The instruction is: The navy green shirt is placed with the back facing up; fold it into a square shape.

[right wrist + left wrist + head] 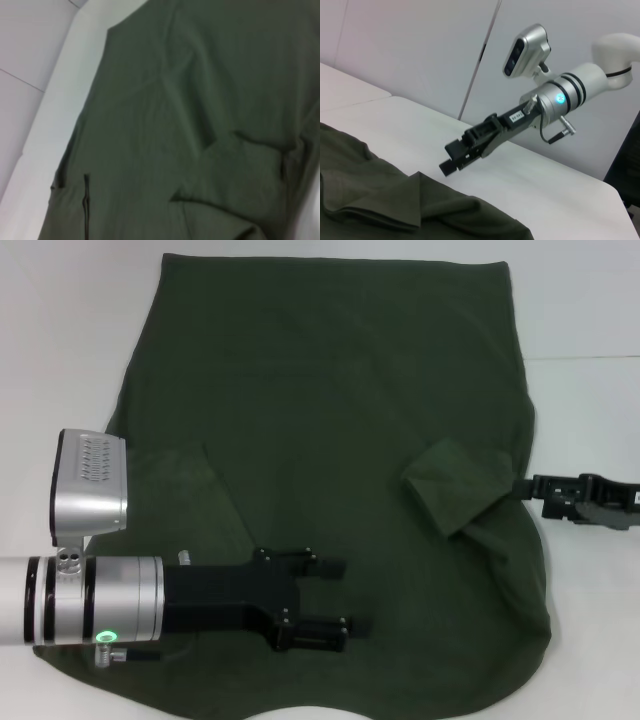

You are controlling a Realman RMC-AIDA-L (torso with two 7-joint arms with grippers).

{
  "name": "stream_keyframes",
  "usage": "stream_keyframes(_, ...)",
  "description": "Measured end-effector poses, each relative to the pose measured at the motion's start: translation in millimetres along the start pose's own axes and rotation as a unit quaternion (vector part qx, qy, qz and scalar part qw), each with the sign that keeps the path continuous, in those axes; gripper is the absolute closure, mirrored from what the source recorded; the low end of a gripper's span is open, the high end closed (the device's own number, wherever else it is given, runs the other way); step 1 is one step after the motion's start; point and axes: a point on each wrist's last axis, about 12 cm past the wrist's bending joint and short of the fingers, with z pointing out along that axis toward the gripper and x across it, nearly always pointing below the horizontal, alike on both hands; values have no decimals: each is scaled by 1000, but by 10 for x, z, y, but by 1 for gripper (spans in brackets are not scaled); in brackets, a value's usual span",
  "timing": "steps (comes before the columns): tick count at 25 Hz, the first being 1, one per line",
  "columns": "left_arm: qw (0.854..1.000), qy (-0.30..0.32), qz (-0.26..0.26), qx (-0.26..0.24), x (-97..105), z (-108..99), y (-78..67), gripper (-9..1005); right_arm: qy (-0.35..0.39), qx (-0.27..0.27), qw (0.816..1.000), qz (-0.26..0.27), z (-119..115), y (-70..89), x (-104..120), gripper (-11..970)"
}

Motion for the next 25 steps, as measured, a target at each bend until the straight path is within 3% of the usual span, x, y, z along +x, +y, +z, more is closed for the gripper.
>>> stream_keyframes(20,1000,3,1,3,17,5,-12,149,3,10,1000,12,152,-26,185,141)
stream_keyframes(25,1000,4,1,4,18,5,-13,149,5,6,1000,7,150,-18,194,357)
